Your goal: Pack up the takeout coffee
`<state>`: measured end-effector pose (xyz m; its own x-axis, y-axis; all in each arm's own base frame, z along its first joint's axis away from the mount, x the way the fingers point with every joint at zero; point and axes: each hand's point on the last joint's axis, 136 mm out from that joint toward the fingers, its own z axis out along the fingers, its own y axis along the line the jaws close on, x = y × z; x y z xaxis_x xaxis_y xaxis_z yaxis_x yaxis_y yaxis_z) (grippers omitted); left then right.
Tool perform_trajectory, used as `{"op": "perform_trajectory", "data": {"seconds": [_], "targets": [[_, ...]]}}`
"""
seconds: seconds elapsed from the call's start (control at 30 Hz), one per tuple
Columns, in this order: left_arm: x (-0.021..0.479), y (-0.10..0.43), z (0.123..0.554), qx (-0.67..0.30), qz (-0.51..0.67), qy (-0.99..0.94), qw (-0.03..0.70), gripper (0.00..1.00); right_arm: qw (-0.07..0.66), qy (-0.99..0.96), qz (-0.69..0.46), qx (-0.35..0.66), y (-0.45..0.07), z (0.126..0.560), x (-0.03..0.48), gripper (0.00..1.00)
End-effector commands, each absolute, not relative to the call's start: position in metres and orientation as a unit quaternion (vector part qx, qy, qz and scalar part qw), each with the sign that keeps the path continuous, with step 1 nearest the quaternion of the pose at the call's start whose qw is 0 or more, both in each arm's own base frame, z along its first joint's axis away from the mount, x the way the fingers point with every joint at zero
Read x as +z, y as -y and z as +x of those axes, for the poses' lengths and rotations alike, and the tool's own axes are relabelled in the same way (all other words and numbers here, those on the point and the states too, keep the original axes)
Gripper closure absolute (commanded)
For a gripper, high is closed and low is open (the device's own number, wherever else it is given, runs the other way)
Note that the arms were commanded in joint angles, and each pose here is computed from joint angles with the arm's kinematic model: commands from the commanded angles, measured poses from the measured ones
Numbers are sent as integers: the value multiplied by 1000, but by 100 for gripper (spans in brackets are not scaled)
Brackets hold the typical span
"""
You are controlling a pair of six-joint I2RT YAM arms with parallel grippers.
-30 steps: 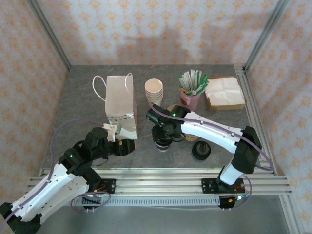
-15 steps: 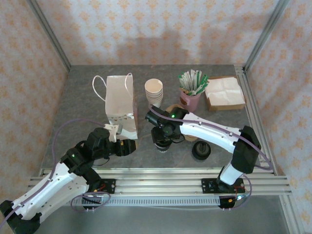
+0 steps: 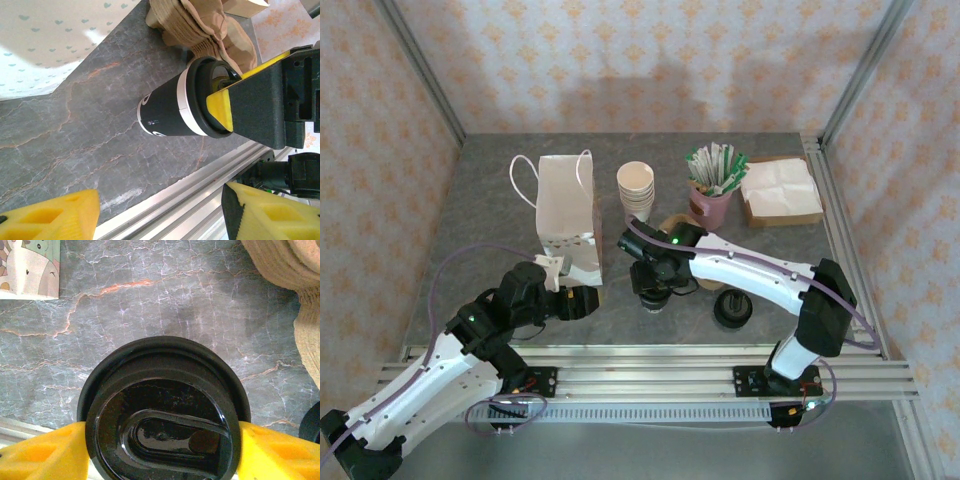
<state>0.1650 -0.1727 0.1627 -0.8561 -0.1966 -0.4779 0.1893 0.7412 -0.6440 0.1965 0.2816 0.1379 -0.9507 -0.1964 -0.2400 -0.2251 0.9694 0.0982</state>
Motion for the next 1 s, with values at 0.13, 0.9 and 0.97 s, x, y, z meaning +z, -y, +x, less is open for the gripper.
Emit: {"op": "perform_trajectory", "data": {"seconds": [0.13, 0.9, 0.97], "targets": [[158, 173, 169, -355, -9, -894, 274, 33, 64, -991, -117, -15, -262, 172, 93, 31], [153, 175, 169, -353, -8, -895, 273, 35, -28, -983, -154, -99, -237, 134, 45, 31], [152, 177, 169, -356, -8, -894, 272, 35, -20, -982, -152, -107, -234, 137, 48, 31]]}}
